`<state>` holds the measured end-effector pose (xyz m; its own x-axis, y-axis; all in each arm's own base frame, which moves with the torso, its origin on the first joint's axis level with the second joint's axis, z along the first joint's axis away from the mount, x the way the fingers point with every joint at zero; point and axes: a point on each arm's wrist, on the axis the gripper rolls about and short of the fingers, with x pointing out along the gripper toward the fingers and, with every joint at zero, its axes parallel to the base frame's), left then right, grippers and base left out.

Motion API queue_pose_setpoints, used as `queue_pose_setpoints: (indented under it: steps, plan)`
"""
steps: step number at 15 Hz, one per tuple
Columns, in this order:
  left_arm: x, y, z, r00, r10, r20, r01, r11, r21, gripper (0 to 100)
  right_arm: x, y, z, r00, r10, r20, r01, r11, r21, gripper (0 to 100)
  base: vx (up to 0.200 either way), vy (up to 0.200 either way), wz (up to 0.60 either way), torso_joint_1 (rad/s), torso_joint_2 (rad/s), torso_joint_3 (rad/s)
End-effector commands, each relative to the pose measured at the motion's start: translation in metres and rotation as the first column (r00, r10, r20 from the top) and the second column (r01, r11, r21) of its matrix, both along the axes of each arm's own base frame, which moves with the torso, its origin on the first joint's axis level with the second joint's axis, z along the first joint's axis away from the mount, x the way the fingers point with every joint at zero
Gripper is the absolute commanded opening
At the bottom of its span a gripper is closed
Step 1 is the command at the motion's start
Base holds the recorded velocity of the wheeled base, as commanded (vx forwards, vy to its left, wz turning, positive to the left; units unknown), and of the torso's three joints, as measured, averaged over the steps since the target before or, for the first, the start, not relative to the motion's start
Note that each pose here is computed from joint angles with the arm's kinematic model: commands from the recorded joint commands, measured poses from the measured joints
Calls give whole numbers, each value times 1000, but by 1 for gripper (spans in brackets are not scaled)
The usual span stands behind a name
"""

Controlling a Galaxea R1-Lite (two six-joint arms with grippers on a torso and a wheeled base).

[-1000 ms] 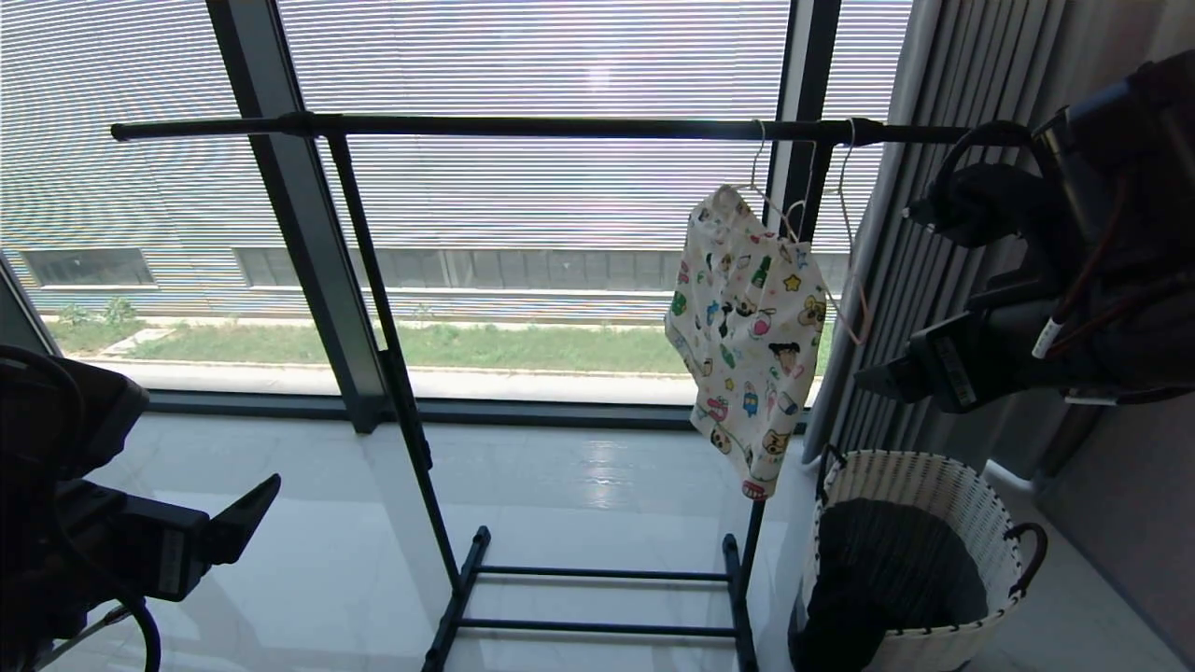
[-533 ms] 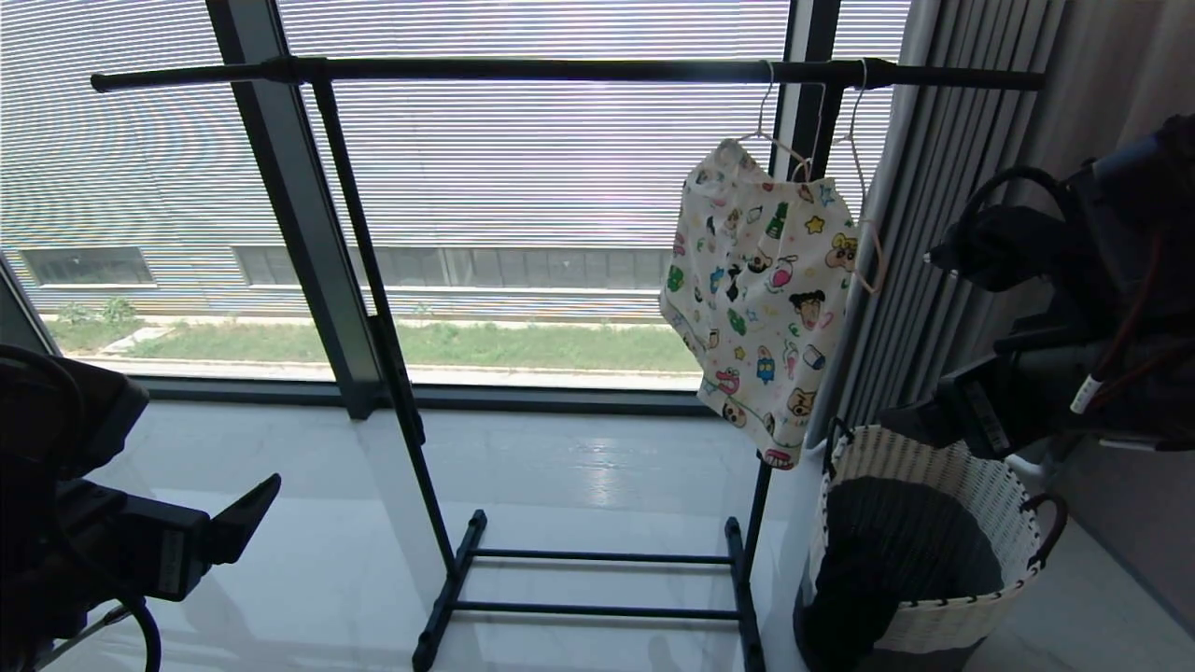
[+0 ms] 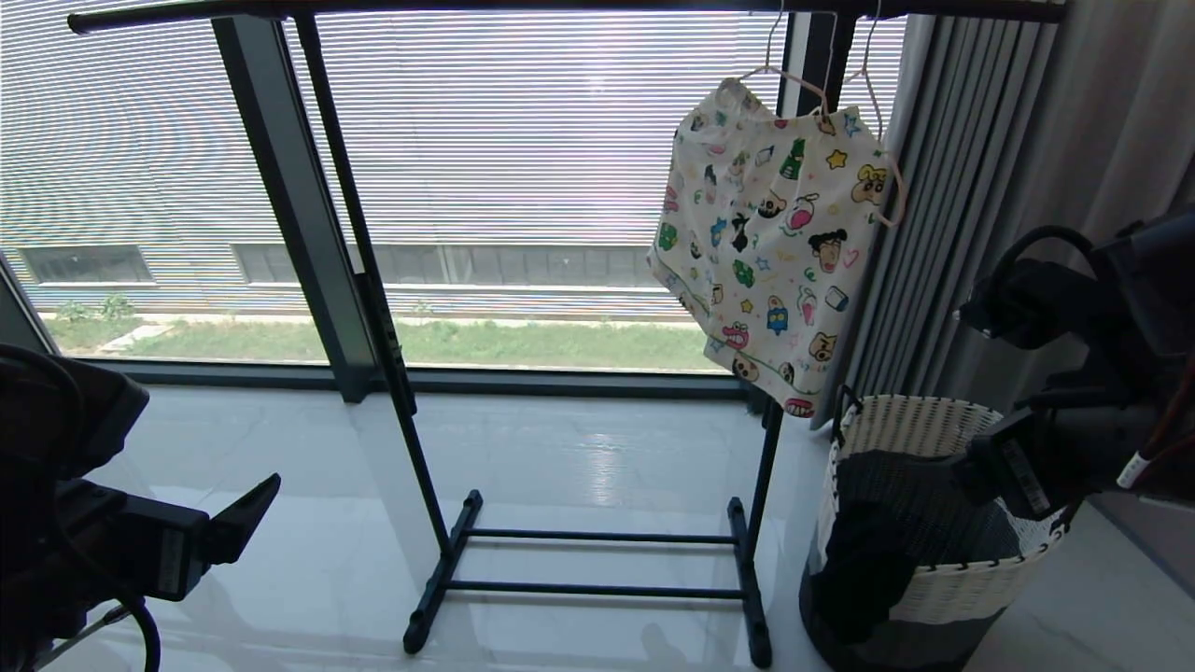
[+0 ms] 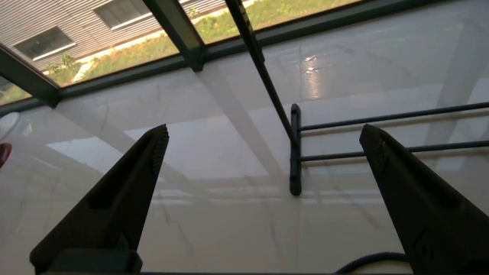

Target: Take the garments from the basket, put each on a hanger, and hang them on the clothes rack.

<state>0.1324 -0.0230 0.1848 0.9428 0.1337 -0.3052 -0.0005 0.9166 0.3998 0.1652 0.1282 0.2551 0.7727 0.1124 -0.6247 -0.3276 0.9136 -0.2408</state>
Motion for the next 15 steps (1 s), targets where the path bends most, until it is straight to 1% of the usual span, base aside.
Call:
queue_pose_setpoints:
  steps: [1, 4, 5, 6, 7, 8, 9, 10, 12, 13, 14, 15]
  plan:
    - [0, 0, 0, 1000, 1, 2, -1, 1000, -1, 100, -1, -4, -6, 1000, -13, -16, 13, 1000, -14, 100, 0, 0, 0, -41, 203, 154]
    - [0, 0, 0, 1000, 0, 1, 0, 1000, 1, 100, -3, -12, -13, 999, -35, -31, 34, 999, -28, 100, 0, 0, 0, -18, 63, 37]
    - [0, 0, 0, 1000, 1, 3, -1, 1000, -1, 100, -4, -20, -15, 998, -45, -34, 44, 998, -48, 100, 0, 0, 0, 0, 0, 0]
    - [0, 0, 1, 1000, -2, 6, 2, 1000, -2, 100, -7, -35, -22, 998, -43, -37, 38, 992, -117, 100, 0, 0, 0, 0, 0, 0]
    - [0, 0, 1, 1000, -2, 4, 2, 1000, -2, 100, -8, -44, -33, 998, -35, -44, 28, 988, -153, 100, 200, 0, 0, -2, 2, 2]
    - [0, 0, 0, 1000, -2, 3, 2, 1000, -2, 100, -7, -49, -43, 999, -21, -47, 13, 987, -158, 100, 200, 0, 0, -7, 2, 7]
    - [0, -1, 0, 1000, -5, 3, 5, 1000, -2, 100, -7, -57, -57, 998, 40, -41, -46, 988, -147, 100, 200, 0, 0, -17, 2, 7]
    - [0, -1, 1, 1000, -7, 4, 7, 1000, -3, 100, -5, -65, -67, 993, 108, -45, -114, 979, -171, 100, 200, 0, 0, 2, 7, 12]
    - [0, -1, 1, 1000, -5, 7, 6, 1000, -3, 100, 0, -85, -88, 972, 222, -75, -234, 929, -286, 100, 200, 0, 0, 2, 7, 5]
    - [0, -1, 1, 1000, -5, 7, 6, 1000, -3, 100, 2, -89, -93, 968, 235, -88, -250, 919, -305, 100, 200, 0, 0, 2, 2, 2]
    - [0, -1, 1, 1000, -6, 7, 6, 1000, -1, 100, 4, -100, -111, 956, 264, -124, -291, 893, -343, 100, 200, 0, 0, 7, 2, 12]
    - [0, -1, 2, 1000, -6, 9, 6, 1000, -2, 100, 1, -102, -125, 949, 277, -151, -313, 883, -351, 100, 0, 0, 0, 0, 0, 0]
